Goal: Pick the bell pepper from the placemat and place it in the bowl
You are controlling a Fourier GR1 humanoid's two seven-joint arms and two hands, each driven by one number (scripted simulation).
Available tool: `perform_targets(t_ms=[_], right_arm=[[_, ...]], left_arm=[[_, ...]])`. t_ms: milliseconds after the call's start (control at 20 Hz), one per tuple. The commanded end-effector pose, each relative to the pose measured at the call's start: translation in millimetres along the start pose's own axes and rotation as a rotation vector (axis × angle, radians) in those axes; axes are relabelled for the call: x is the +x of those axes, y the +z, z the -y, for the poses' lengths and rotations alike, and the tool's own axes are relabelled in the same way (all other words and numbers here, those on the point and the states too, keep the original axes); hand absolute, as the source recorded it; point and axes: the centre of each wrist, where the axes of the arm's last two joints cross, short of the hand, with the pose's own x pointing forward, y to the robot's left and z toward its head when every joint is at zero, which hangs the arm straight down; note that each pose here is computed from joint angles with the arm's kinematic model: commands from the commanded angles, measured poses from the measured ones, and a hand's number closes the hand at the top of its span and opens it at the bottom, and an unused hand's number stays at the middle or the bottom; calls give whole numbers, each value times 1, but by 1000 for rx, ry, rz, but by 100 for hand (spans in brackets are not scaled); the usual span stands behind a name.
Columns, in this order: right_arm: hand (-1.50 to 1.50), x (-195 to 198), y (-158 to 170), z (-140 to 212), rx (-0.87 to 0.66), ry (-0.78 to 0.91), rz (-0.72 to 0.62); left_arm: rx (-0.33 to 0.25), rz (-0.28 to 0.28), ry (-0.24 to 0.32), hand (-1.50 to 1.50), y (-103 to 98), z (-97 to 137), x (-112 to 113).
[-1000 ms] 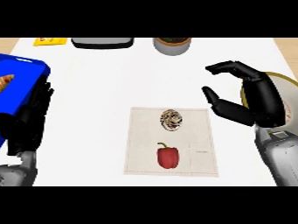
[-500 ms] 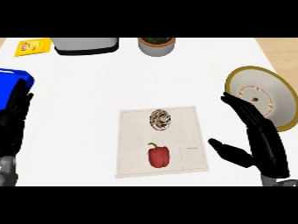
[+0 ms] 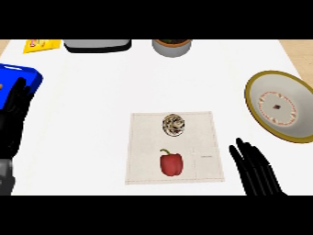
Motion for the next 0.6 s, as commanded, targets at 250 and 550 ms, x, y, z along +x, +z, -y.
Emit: perform_targets(t_ms=[250,550], right_arm=[[-150,82,-17,24,86,182,-107],[-150,102,-41,2,306,345,-198]], left_arm=[[-62,29,11,0,-13,16,13],[-68,40,-10,0,-9,20,5]])
